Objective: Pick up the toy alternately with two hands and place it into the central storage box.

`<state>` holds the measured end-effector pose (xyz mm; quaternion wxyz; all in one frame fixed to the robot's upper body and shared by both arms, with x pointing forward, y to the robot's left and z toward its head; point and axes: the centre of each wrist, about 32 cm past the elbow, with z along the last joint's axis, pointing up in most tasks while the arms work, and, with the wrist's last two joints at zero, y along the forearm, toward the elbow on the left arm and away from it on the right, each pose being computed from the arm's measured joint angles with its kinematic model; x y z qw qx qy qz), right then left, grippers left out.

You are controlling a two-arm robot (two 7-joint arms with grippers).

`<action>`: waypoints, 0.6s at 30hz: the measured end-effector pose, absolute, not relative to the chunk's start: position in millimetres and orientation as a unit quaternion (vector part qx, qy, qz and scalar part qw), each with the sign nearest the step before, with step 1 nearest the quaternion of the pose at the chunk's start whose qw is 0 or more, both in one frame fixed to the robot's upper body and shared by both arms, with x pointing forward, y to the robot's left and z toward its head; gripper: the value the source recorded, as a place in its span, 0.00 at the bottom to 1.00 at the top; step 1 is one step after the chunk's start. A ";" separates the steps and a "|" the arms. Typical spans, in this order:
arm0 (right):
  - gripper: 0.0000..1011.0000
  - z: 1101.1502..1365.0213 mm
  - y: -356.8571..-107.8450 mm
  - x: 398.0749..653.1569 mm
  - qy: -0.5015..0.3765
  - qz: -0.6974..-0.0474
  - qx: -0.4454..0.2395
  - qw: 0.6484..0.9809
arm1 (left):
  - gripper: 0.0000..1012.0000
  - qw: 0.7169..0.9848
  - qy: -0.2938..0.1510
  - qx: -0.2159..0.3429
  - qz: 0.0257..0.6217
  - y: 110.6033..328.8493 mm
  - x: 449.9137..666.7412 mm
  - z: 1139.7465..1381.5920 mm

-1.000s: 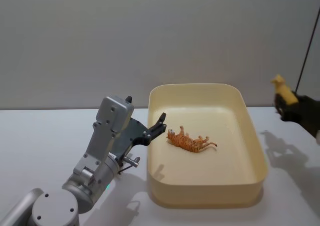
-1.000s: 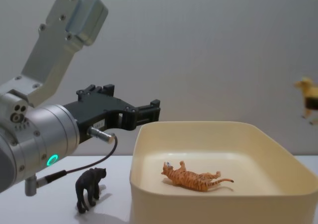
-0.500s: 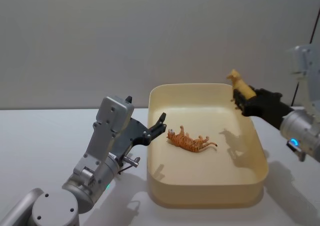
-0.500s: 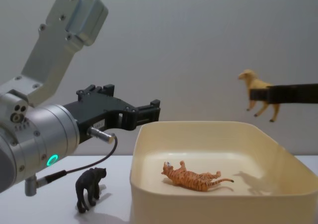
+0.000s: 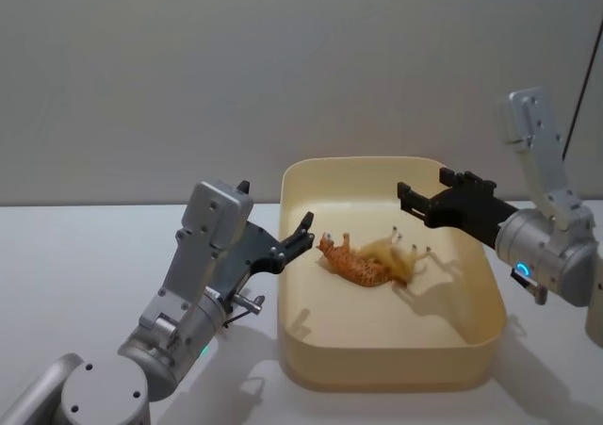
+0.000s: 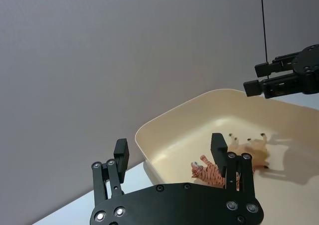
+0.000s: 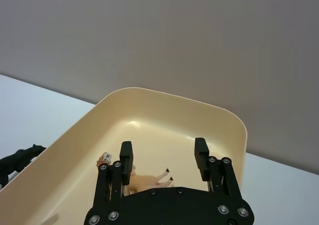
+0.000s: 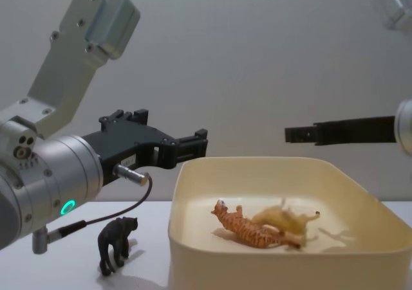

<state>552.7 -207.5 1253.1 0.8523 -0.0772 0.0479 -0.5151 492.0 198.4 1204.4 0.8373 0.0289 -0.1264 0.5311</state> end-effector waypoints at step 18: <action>0.99 1259.7 -224.1 548.4 0.039 -0.534 -0.053 0.843 | 0.99 0.837 -0.126 0.029 0.531 198.4 492.0 1204.4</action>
